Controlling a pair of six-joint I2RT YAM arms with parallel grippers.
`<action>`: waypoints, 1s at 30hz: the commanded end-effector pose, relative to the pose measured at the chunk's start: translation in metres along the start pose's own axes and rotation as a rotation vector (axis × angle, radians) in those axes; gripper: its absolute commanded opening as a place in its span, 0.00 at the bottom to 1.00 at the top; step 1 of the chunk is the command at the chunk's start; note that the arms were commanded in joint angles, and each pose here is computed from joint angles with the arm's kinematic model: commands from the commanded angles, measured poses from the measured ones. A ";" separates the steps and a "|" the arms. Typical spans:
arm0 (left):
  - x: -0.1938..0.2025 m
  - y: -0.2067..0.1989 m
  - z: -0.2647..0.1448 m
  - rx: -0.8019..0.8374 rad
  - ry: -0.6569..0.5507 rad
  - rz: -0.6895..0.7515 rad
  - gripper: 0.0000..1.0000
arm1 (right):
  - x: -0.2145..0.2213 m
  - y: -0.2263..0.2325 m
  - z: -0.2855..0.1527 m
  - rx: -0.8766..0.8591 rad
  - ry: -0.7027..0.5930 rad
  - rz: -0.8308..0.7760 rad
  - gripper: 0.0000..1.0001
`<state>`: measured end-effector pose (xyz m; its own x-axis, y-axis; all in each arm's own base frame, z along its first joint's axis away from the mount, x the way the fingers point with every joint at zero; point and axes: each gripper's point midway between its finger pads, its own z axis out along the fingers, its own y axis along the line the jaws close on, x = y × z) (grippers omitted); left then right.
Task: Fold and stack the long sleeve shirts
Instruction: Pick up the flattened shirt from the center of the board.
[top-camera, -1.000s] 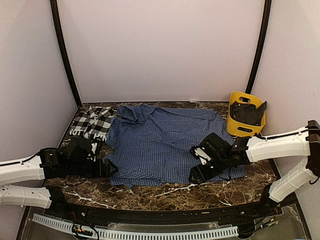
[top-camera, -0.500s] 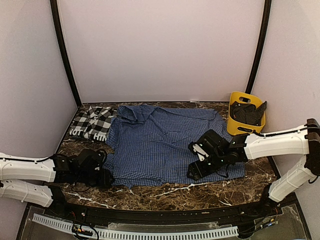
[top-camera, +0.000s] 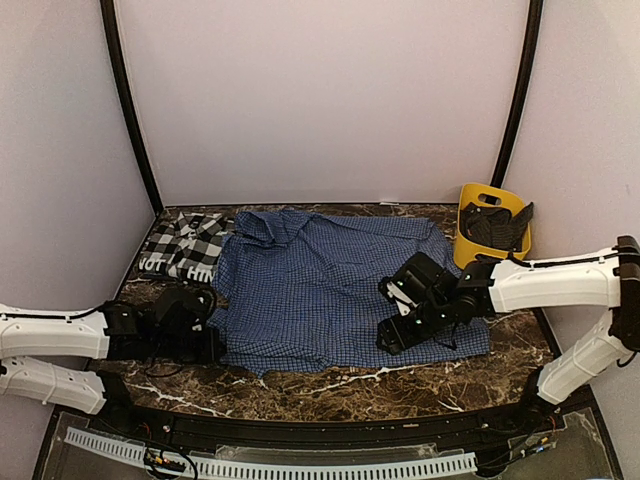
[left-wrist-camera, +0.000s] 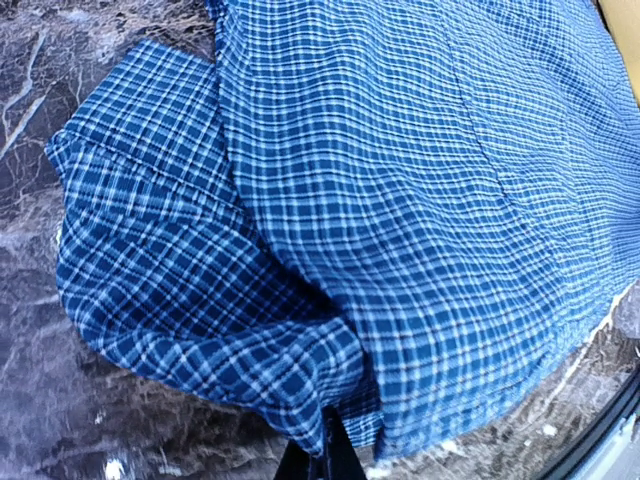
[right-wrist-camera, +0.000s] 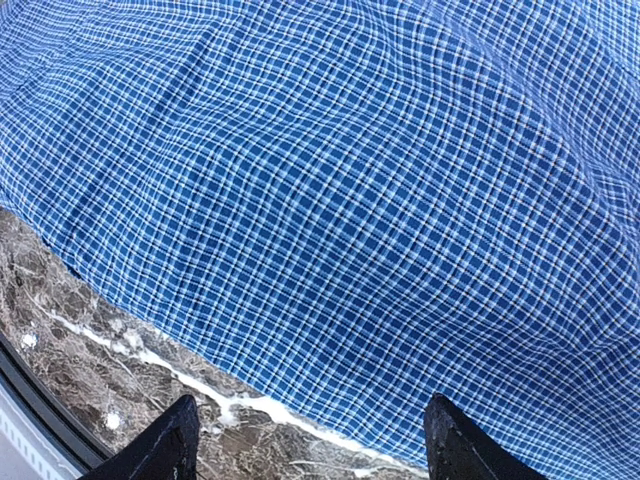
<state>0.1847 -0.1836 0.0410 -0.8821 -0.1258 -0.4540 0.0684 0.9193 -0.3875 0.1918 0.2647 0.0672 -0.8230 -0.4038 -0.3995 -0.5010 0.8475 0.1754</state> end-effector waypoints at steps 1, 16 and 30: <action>0.015 -0.005 -0.028 -0.030 0.117 -0.055 0.00 | -0.011 -0.005 -0.015 0.041 -0.019 -0.009 0.74; 0.004 -0.051 -0.149 0.179 0.166 -0.017 0.00 | 0.005 -0.023 -0.039 0.063 0.043 0.011 0.74; 0.015 -0.099 -0.142 0.422 0.234 0.098 0.00 | 0.033 -0.036 -0.039 0.074 0.088 0.074 0.75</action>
<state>0.0931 -0.2082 0.1670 -0.9659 0.0570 -0.2525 0.2083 0.7501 -0.6277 0.1798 0.2194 0.0877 -0.8561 -0.3939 -0.3345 -0.4570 0.8793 0.1340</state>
